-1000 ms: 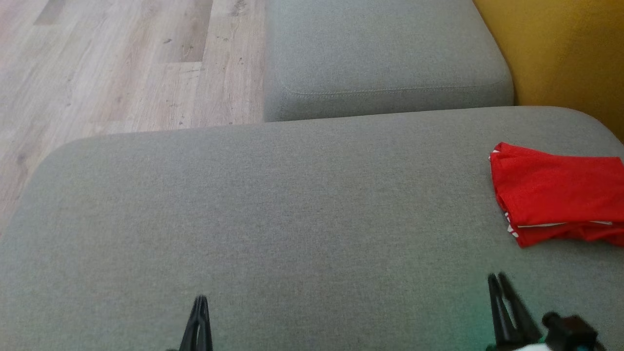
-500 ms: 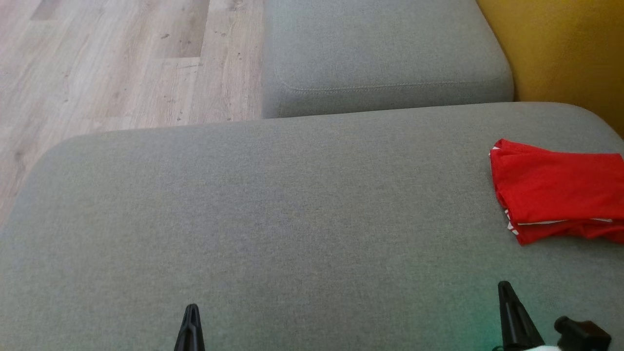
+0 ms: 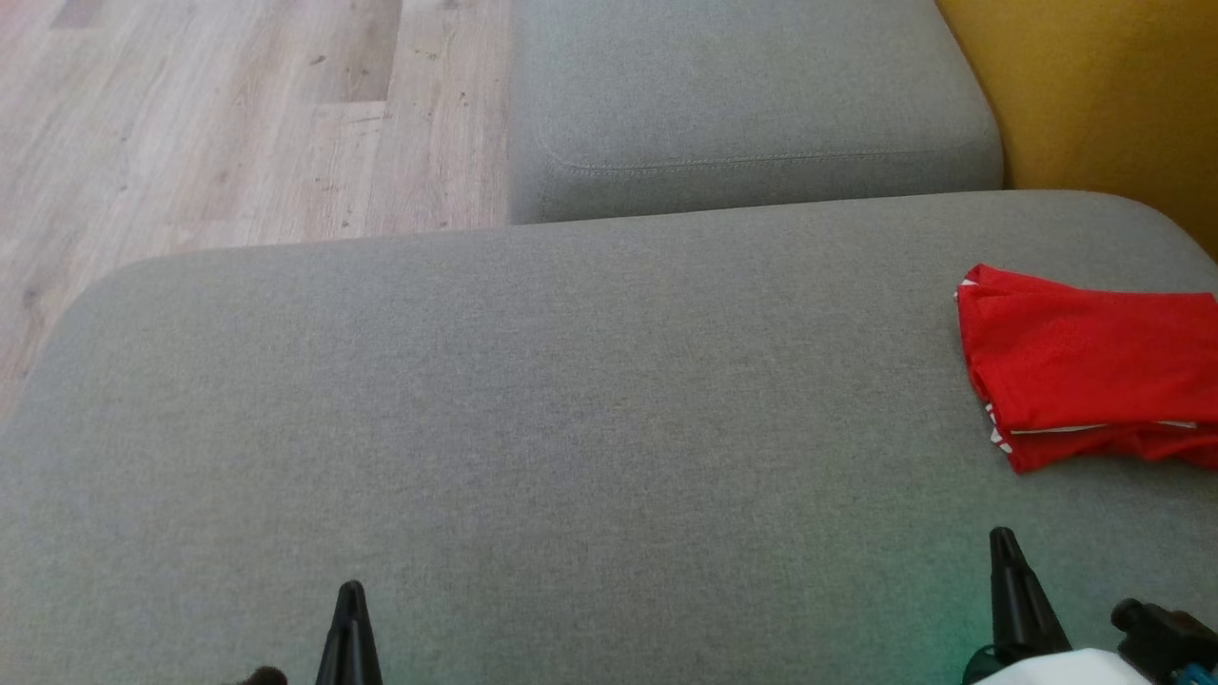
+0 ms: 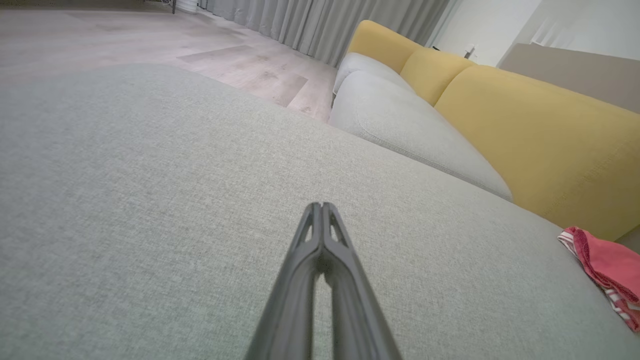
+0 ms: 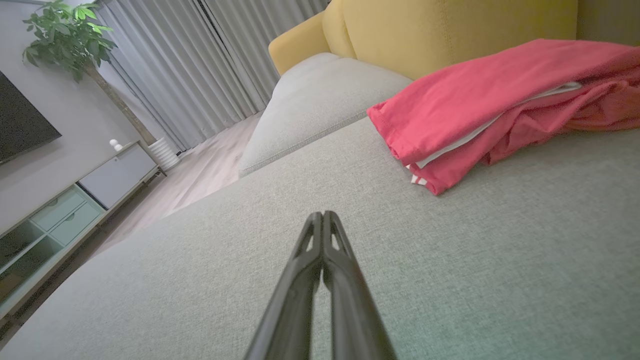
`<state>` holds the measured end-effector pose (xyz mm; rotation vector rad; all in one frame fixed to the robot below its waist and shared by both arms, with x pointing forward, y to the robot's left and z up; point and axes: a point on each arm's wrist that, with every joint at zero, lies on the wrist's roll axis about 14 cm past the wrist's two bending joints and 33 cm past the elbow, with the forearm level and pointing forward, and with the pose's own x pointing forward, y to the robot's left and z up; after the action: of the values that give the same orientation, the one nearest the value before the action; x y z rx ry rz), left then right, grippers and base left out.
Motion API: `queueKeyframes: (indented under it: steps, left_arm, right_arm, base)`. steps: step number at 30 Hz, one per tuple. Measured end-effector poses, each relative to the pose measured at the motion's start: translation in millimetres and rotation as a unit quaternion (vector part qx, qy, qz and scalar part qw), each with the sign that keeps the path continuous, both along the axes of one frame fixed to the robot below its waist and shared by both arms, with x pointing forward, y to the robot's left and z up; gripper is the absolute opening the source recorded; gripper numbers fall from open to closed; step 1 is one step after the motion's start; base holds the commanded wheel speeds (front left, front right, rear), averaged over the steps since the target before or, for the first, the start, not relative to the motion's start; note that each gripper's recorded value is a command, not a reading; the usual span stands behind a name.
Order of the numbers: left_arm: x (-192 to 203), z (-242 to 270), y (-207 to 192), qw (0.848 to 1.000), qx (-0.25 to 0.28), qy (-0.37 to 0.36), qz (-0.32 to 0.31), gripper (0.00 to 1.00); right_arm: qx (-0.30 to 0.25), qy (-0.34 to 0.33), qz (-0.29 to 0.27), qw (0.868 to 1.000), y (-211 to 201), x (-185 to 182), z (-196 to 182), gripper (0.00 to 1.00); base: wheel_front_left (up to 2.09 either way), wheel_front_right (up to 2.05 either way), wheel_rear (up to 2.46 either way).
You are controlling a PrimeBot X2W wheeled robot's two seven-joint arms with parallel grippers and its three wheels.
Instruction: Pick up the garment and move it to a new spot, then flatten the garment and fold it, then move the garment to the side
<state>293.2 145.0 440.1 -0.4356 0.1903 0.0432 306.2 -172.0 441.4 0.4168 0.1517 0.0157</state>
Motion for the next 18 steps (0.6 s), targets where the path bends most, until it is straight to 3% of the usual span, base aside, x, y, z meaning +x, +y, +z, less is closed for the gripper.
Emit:
queueKeyframes:
  steps: [18]
  left_arm:
    - [15, 0, 8, 0.994, -0.107, 0.014, 0.021, 0.0]
  right_arm:
    - [0.107, 0.009, -0.036, 0.994, -9, 13, 4, 0.0]
  base:
    - [0.0, 0.0, 0.0]
